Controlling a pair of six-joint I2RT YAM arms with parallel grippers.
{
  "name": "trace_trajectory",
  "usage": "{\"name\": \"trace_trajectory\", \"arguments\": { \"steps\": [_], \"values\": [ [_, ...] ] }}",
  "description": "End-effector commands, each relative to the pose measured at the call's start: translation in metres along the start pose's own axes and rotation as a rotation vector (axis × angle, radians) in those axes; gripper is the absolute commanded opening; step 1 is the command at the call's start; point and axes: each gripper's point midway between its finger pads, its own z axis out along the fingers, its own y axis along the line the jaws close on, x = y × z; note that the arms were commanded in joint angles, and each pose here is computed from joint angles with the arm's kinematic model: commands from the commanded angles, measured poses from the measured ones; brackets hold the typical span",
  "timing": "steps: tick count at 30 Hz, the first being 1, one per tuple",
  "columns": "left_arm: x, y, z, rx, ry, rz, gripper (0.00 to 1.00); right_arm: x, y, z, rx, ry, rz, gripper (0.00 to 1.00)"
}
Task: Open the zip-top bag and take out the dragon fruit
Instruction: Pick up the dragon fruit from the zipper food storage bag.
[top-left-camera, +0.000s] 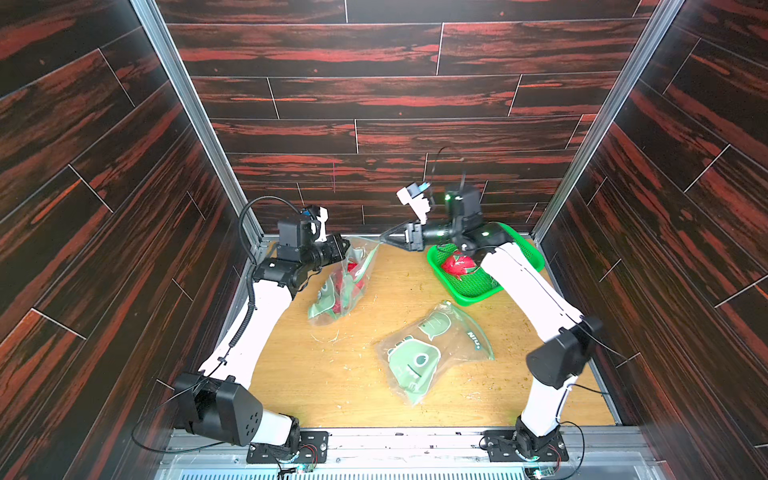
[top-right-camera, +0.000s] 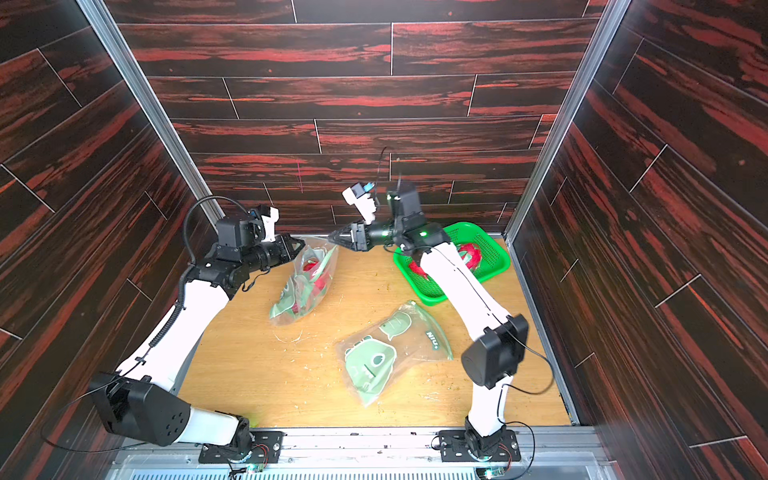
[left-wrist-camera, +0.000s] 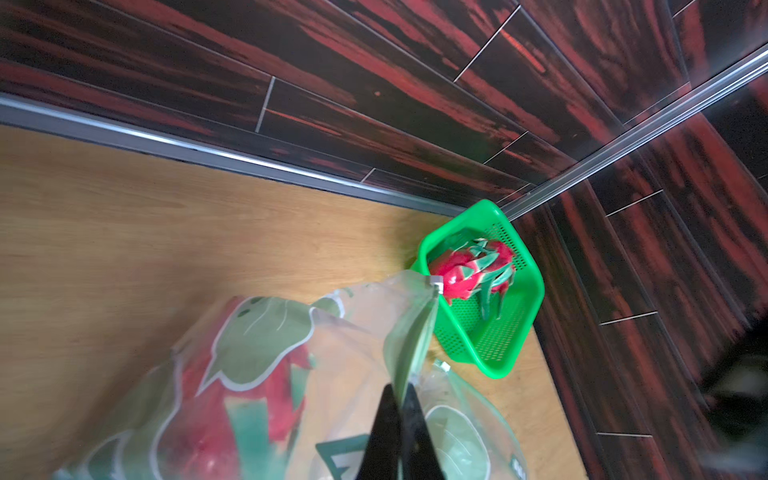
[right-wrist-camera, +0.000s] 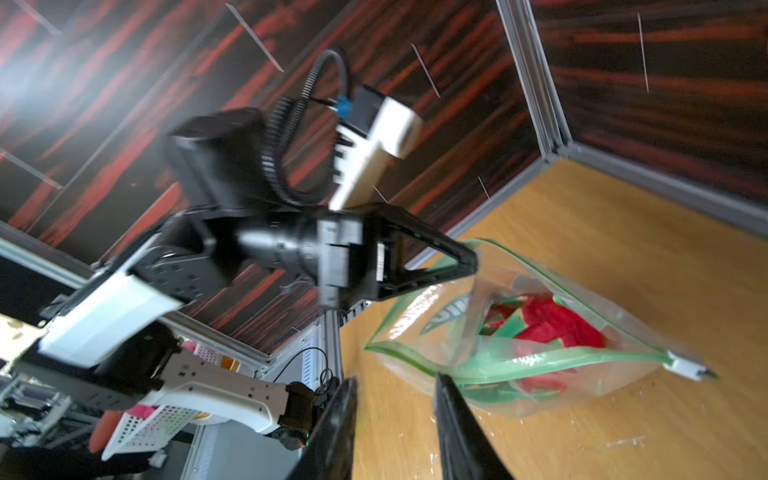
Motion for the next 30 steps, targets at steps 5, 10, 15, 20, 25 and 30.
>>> {"name": "trace_trajectory", "arguments": {
  "steps": [5,10,15,20,25,30],
  "values": [
    [-0.019,-0.041,-0.028,0.129,-0.104,-0.019,0.00,0.017,-0.027,0.028,0.048,0.017,0.097,0.35],
    [-0.018,-0.049,-0.033,0.155,-0.118,-0.031,0.00,0.027,-0.037,0.044,0.080,0.030,0.125,0.34],
    [-0.016,-0.054,-0.036,0.183,-0.136,-0.050,0.00,0.039,-0.042,0.060,0.092,0.054,0.149,0.34],
    [-0.016,-0.058,-0.037,0.199,-0.145,-0.064,0.00,0.050,-0.050,0.075,0.127,0.066,0.170,0.33],
    [-0.016,-0.064,-0.038,0.219,-0.149,-0.066,0.00,0.062,-0.056,0.090,0.156,0.091,0.170,0.30],
    [-0.014,-0.068,-0.038,0.234,-0.146,-0.062,0.00,0.072,-0.063,0.098,0.198,0.120,0.164,0.29]
  ]
}}
